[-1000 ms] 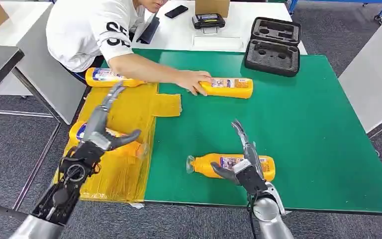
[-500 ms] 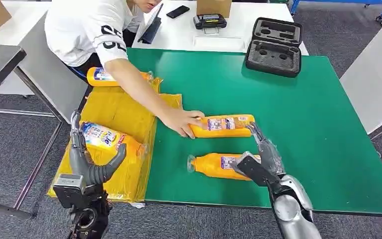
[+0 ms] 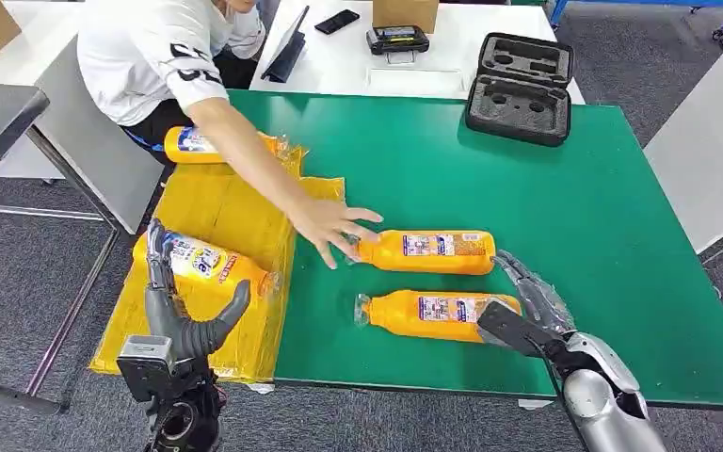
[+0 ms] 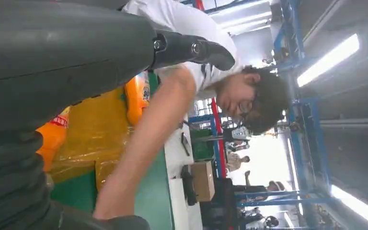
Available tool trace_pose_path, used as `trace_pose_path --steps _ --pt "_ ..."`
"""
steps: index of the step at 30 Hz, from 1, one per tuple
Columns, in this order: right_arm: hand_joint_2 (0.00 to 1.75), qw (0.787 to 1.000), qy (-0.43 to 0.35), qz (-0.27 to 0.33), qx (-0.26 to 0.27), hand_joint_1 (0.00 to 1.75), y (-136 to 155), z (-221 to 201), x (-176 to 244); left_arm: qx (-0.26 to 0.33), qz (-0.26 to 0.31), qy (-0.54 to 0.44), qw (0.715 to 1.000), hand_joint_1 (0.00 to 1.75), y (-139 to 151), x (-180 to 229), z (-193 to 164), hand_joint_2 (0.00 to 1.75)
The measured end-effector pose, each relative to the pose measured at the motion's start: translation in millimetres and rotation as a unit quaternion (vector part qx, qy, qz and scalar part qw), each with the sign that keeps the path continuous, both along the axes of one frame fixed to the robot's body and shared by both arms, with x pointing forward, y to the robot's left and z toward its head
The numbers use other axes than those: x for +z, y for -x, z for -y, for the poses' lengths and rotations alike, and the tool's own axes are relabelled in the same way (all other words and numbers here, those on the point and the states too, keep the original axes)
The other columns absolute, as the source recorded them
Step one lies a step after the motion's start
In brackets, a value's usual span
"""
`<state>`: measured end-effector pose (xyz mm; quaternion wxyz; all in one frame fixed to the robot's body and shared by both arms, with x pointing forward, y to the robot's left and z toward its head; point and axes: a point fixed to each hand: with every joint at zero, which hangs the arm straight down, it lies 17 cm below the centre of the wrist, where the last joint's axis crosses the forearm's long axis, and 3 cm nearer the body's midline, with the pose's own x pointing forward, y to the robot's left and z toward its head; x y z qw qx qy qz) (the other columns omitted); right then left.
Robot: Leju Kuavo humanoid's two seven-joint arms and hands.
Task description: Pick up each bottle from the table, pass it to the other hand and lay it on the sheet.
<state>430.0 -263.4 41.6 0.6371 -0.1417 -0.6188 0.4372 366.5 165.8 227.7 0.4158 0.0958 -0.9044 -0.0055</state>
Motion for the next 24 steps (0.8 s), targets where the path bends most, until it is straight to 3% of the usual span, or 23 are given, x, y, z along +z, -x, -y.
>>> trace_pose_path --steps 16,24 --pt "1.75 0.996 0.046 -0.066 0.038 0.0 3 5 -39 -0.005 -0.024 0.016 1.0 0.0 -3 -12 3 1.75" --pt "1.75 0.993 0.069 -0.083 0.055 0.0 -14 -2 -48 -0.009 -0.03 0.009 0.999 0.0 -4 -18 8 1.75"
